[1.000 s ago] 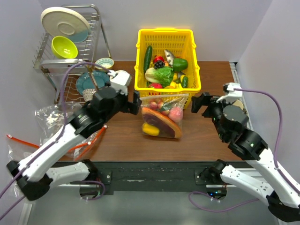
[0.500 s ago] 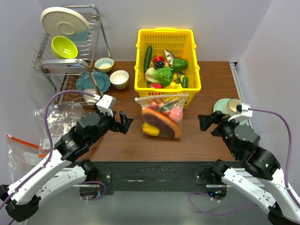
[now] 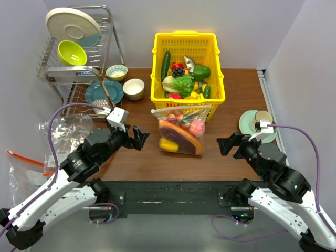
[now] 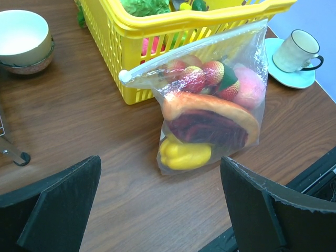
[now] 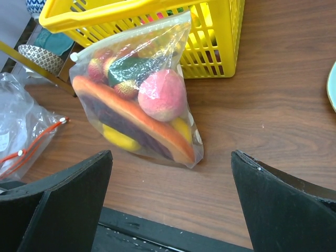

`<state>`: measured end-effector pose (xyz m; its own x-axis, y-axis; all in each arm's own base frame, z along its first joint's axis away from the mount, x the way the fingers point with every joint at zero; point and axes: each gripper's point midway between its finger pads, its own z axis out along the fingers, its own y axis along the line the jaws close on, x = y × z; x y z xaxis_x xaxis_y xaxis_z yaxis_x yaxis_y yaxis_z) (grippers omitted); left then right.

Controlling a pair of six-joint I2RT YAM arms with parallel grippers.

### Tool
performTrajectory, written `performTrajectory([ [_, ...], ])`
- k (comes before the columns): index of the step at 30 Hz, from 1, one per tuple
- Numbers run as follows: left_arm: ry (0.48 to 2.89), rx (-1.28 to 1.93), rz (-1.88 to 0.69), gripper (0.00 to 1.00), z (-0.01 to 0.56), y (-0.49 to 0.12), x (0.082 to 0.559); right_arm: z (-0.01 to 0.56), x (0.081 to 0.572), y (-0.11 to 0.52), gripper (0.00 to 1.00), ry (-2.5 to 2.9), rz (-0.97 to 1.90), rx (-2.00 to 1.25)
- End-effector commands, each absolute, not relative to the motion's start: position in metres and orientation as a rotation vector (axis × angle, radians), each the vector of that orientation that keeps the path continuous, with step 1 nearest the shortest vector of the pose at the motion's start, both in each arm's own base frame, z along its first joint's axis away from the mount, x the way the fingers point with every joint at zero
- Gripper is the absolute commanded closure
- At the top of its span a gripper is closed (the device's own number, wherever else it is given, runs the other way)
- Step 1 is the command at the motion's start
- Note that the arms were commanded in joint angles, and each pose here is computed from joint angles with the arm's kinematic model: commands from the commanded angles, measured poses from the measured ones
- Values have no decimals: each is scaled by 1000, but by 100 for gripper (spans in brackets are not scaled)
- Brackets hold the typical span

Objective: Place the food in the zip-top bag and seal the zipper
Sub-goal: Reset both arms

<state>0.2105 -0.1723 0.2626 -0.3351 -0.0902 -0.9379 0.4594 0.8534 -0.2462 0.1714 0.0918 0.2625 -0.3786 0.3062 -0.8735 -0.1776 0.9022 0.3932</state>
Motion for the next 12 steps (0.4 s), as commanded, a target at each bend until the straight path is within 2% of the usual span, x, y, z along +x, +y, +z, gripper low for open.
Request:
performTrajectory([
  [1, 1781, 283, -604, 0, 276, -177, 212, 265, 173, 91, 2, 1880, 513, 104],
  [12, 1762, 278, -612, 0, 281, -175, 209, 265, 176, 85, 2, 1889, 471, 136],
])
